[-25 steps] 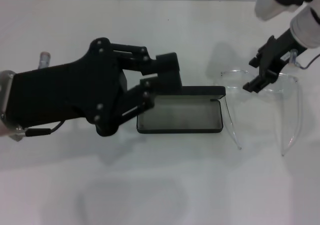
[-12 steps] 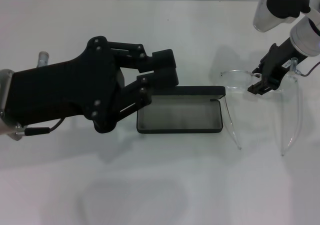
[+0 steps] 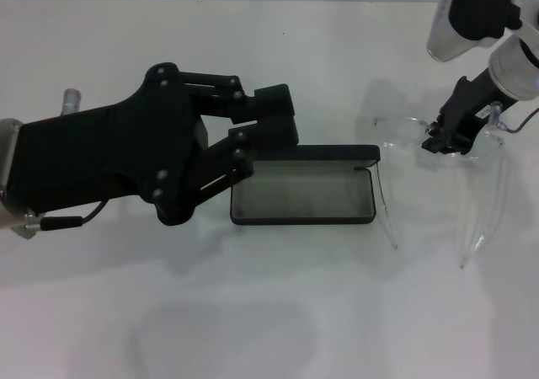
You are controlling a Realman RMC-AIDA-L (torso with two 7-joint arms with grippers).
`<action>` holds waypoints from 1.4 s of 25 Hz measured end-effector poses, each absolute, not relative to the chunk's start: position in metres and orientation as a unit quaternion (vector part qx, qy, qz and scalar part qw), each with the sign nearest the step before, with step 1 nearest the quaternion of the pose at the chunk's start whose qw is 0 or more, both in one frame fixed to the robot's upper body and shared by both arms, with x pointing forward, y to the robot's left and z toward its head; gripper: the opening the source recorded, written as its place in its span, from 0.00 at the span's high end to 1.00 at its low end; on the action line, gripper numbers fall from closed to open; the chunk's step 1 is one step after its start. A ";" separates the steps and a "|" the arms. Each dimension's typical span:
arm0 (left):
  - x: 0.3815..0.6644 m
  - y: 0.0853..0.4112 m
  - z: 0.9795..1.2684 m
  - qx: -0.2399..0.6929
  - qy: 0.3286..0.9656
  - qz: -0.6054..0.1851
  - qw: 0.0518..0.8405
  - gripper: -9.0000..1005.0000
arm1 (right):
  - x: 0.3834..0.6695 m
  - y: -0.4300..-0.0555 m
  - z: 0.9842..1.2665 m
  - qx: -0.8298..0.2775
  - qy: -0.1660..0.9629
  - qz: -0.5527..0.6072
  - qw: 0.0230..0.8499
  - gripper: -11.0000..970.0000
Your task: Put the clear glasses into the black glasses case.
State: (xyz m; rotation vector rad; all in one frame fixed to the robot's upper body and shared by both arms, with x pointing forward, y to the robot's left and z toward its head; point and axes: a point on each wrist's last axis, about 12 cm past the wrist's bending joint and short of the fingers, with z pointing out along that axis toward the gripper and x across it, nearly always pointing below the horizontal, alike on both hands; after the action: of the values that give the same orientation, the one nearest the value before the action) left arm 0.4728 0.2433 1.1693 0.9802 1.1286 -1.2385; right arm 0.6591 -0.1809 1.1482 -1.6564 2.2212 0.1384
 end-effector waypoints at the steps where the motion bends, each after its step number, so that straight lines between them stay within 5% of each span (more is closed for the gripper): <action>1: 0.473 0.243 1.169 0.416 0.480 -0.527 0.565 0.88 | 0.659 -0.182 1.148 -0.586 0.787 0.049 0.185 0.65; 8: 0.471 0.244 1.167 0.412 0.483 -0.528 0.563 0.89 | 0.651 -0.200 1.153 -0.573 0.792 0.053 0.204 0.85; 19: 0.472 0.242 1.165 0.404 0.479 -0.550 0.552 0.92 | 0.586 -0.243 1.198 -0.548 0.769 0.135 0.300 0.87; 25: 0.474 0.236 1.159 0.399 0.473 -0.574 0.536 0.93 | 0.565 -0.231 1.217 -0.559 0.694 0.229 0.393 0.87; 35: 0.487 0.214 1.152 0.421 0.466 -0.593 0.505 0.94 | 0.549 -0.214 1.206 -0.548 0.535 0.398 0.506 0.87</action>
State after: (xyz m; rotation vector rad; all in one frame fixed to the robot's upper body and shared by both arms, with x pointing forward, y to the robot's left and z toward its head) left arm 0.4870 0.2142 1.1522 1.0156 1.1242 -1.4306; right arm 0.5489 -0.2143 1.2057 -1.3210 1.2914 0.9591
